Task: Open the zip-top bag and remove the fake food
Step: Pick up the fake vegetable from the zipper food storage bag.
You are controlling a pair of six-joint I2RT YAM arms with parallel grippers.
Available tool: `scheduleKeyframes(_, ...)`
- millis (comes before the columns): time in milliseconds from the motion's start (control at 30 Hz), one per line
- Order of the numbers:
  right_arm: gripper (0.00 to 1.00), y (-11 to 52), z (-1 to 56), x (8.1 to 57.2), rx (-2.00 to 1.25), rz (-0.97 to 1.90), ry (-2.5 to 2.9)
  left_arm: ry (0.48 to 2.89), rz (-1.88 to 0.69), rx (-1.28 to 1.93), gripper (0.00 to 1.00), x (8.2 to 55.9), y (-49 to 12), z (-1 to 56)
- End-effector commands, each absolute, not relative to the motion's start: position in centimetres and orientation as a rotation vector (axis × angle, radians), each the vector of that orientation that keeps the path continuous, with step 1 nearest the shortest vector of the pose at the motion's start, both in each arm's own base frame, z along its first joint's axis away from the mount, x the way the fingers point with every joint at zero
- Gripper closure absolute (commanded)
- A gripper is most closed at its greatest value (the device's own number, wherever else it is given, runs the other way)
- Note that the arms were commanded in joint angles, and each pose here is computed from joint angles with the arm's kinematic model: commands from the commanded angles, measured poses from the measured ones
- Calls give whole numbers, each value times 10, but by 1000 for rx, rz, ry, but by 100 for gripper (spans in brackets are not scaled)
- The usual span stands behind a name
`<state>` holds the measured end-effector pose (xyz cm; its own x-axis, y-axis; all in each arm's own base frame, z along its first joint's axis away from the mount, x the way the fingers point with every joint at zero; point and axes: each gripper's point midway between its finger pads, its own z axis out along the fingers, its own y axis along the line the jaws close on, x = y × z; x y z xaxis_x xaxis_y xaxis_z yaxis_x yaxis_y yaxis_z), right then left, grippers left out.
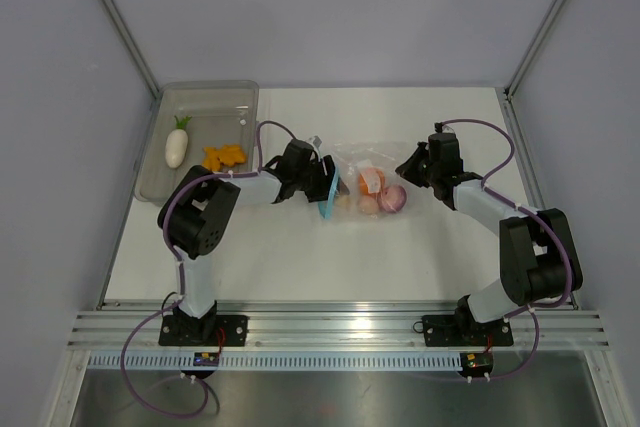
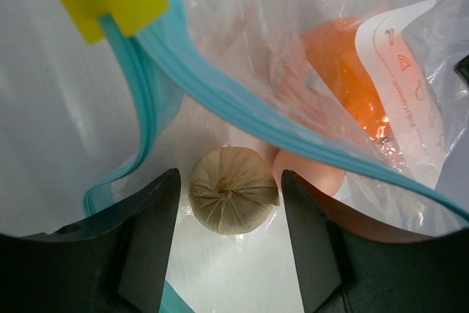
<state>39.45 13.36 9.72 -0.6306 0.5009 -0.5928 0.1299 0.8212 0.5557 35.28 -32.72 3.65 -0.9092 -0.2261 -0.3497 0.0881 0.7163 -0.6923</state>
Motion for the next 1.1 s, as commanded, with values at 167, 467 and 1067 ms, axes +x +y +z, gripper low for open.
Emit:
scheduleKeyframes(167, 100, 136, 123, 402, 426, 645, 2137, 2633, -845, -74, 53, 341, -309, 4)
scheduleKeyframes(467, 100, 130, 120, 403, 457, 617, 2140, 2586, -889, -46, 55, 340, -309, 28)
scheduleKeyframes(1067, 100, 109, 122, 401, 553, 563, 2088, 2422, -869, -151, 56, 359, -246, 88)
